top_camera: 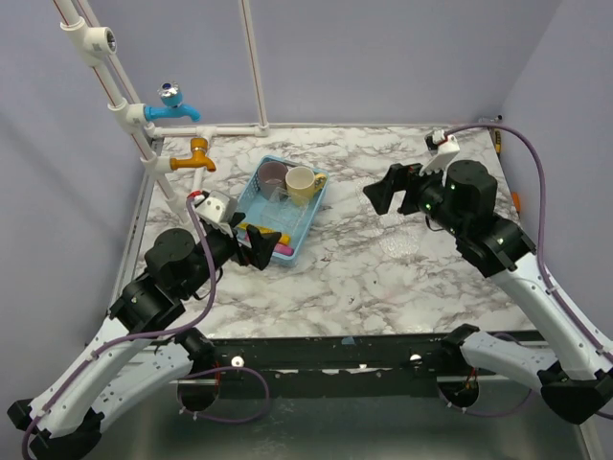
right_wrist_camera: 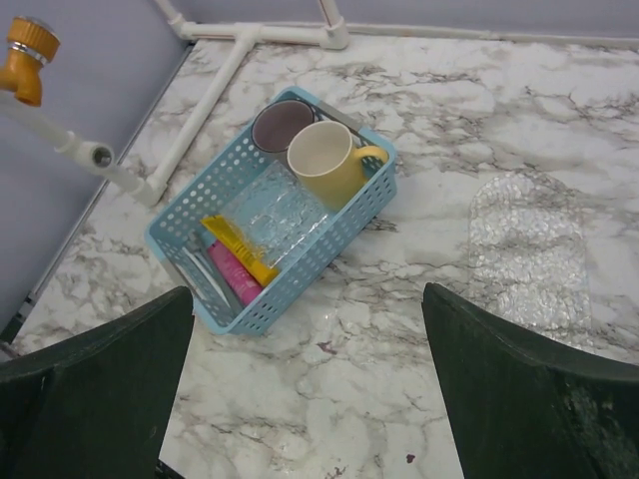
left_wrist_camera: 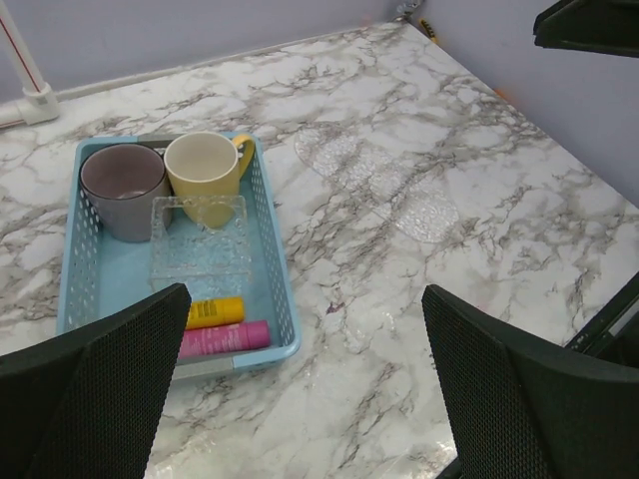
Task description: Prepare toiletry sets of a toothbrush and toothpaste on the tray
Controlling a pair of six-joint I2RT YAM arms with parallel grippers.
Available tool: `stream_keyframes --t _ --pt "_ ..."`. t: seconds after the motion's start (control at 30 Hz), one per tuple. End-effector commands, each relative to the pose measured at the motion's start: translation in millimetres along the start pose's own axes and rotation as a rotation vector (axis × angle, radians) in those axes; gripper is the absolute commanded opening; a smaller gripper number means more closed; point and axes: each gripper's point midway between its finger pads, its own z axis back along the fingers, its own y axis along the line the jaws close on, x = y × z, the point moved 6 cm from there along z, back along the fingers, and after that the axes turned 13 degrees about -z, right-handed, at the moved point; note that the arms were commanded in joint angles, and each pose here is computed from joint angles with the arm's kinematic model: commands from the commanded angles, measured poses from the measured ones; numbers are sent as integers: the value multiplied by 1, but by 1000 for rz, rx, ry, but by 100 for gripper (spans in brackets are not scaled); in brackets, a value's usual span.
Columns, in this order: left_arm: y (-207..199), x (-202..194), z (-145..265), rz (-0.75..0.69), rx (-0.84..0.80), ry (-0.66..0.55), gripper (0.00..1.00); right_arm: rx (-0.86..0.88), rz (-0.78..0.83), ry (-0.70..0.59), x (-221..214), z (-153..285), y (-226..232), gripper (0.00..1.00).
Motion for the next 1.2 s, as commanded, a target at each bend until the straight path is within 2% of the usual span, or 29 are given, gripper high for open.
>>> stream_keyframes --t 0.0,0.2,0.33,0.53,0.87,1.17 --pt "2 1 1 93 47 -18 99 -52 -31 56 -4 -3 -2 100" --pt "7 -14 0 209 135 48 99 -60 48 116 -11 -12 -7 100" --pt "12 -29 2 317 233 88 99 -105 42 135 -17 -21 -14 100" --pt "11 -46 2 439 293 161 99 -253 22 114 -32 -36 -39 100" --pt "14 -73 2 677 498 324 98 -254 -6 209 -65 -48 -50 100" --pt "16 -95 -4 875 647 437 95 -340 3 243 -80 -50 -66 100"
